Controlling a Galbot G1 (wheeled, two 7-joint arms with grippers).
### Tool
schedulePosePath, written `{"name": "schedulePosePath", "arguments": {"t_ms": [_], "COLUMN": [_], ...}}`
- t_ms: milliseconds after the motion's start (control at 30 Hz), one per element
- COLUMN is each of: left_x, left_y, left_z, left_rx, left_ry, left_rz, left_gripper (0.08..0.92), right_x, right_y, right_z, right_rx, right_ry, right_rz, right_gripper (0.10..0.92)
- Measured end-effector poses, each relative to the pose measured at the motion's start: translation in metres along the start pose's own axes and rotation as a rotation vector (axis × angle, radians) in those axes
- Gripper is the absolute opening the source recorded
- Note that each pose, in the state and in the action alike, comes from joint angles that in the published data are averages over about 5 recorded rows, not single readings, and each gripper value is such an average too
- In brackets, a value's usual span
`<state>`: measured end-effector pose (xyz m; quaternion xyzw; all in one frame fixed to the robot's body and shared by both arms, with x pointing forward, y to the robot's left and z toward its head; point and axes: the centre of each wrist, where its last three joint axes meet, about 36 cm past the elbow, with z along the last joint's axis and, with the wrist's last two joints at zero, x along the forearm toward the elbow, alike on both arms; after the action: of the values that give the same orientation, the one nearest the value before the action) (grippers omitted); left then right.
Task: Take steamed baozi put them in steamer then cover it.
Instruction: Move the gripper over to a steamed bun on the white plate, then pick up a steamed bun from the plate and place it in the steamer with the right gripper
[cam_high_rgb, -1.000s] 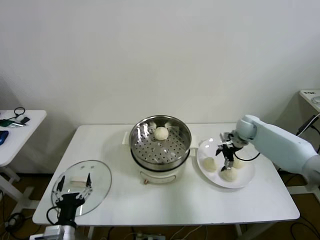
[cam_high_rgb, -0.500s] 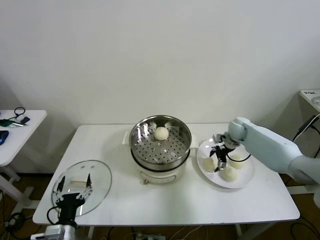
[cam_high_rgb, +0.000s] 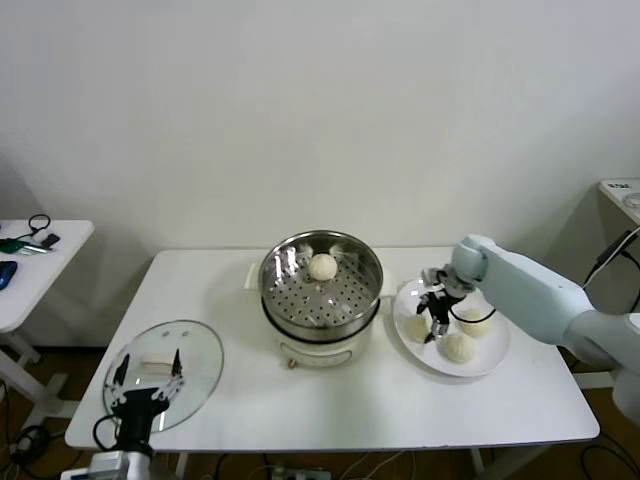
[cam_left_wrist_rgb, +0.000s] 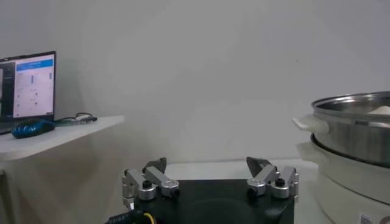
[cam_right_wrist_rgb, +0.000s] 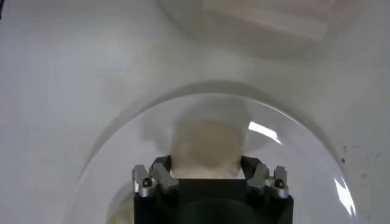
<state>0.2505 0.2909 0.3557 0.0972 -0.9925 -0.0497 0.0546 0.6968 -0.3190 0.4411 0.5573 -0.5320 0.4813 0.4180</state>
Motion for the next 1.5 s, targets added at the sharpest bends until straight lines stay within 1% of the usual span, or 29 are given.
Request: {"name": "schedulePosePath", "arguments": {"t_ms": [200, 367, 533, 733, 933, 1100, 1300, 1500], "left_x": [0.001, 0.001, 0.001, 0.002, 0.005, 0.005, 0.007, 0.008], "left_y": [0.001, 0.001, -0.001, -0.003, -0.007, -0.01, -0.01, -0.006], "left_z": [0.001, 0.0, -0.001, -0.001, -0.004, -0.007, -0.006, -0.004], "left_rx": [0.002, 0.004, 0.006, 0.006, 0.007, 0.005, 0.0, -0.005], "left_ry": [0.001, -0.001, -0.004, -0.005, -0.014, -0.024, -0.025, -0.024], "left_rz": [-0.004, -0.004, -0.002, 0.011, 0.033, 0.052, 0.062, 0.066], "left_gripper": [0.823, 0.823, 0.823, 0.823, 0.823, 0.823, 0.823, 0.823], "right_x": [0.006, 0.023, 0.06, 0.124, 0.193, 0.231, 0.247, 0.238], "right_y": [-0.001, -0.005, -0.015, -0.034, -0.052, -0.06, -0.066, -0.069], "right_z": [0.004, 0.006, 0.006, -0.013, -0.051, -0.091, -0.145, -0.197], "right_rx": [-0.003, -0.009, -0.014, -0.003, 0.026, 0.052, 0.086, 0.116], "right_ry": [-0.005, -0.01, -0.012, -0.021, -0.032, -0.048, -0.08, -0.102], "right_rz": [0.007, 0.027, 0.063, 0.113, 0.17, 0.2, 0.208, 0.195], "right_gripper": [0.664, 0.669, 0.67, 0.67, 0.67, 0.67, 0.67, 0.67]}}
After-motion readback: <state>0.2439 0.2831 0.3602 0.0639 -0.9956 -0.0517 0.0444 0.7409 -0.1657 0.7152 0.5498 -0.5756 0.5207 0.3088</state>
